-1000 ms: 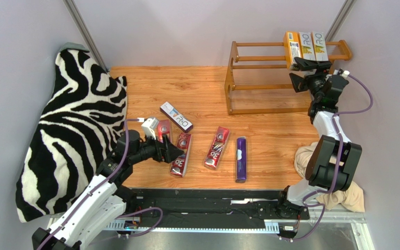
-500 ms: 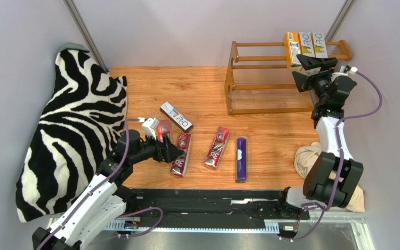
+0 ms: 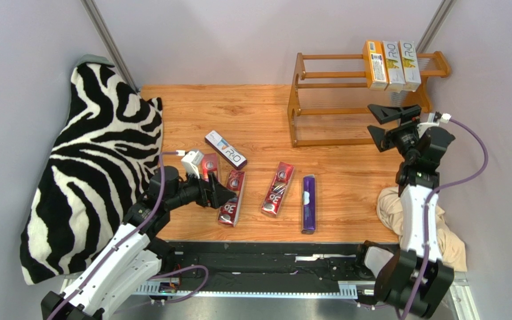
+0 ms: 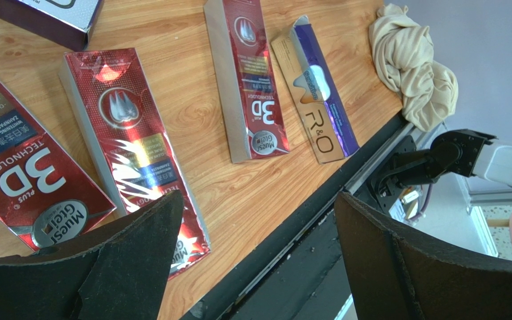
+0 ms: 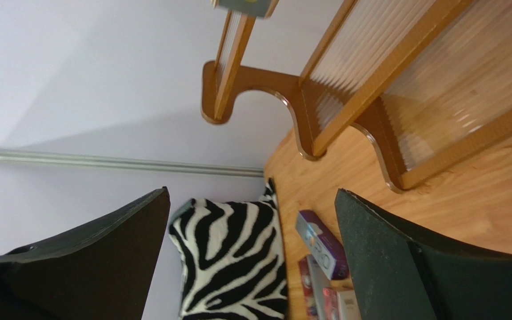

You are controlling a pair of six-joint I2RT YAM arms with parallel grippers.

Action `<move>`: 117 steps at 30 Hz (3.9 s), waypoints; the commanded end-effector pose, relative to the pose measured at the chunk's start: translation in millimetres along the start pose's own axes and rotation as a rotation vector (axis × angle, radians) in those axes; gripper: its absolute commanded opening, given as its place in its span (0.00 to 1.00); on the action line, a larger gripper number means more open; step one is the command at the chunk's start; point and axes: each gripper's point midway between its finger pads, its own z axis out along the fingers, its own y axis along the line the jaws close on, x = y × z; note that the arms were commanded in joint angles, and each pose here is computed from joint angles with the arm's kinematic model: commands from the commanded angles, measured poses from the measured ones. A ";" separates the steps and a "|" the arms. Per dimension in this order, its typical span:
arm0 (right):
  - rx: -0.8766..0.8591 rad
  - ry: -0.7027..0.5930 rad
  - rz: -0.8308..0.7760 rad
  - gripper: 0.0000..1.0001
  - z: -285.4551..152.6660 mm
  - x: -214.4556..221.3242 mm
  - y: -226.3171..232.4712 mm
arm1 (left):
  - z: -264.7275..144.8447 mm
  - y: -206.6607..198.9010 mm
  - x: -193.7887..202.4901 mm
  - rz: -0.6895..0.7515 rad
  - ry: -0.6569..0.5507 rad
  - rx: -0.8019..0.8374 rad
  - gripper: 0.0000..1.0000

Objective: Place and organize the toothpastes onto the shelf
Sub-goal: Place the toothpaste on the shelf, then pick up the toothpaste from the center of the board.

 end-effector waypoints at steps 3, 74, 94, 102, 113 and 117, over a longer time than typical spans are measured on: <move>0.097 0.019 -0.257 1.00 -56.6 32.9 -8.6 | -3.4 -11.8 -8.1 0.037 -0.022 0.044 0.93; 0.433 0.089 -0.405 0.99 -163.9 114.7 -112.9 | 256.9 -109.5 116.0 0.165 0.581 -0.229 0.89; 0.402 0.121 -0.400 0.99 -166.7 123.9 -113.4 | 267.4 -89.4 112.8 0.188 0.537 -0.326 0.57; 0.375 0.129 -0.407 0.99 -166.8 124.7 -102.8 | 243.9 -119.9 70.0 0.166 0.416 -0.209 0.49; 0.272 0.269 -0.395 0.97 -131.1 125.4 -62.9 | 163.2 -155.6 -25.8 0.010 0.223 0.111 0.50; 0.167 0.322 -0.383 0.98 -104.8 131.5 -27.6 | 110.4 -151.7 -73.6 -0.050 0.099 0.184 0.50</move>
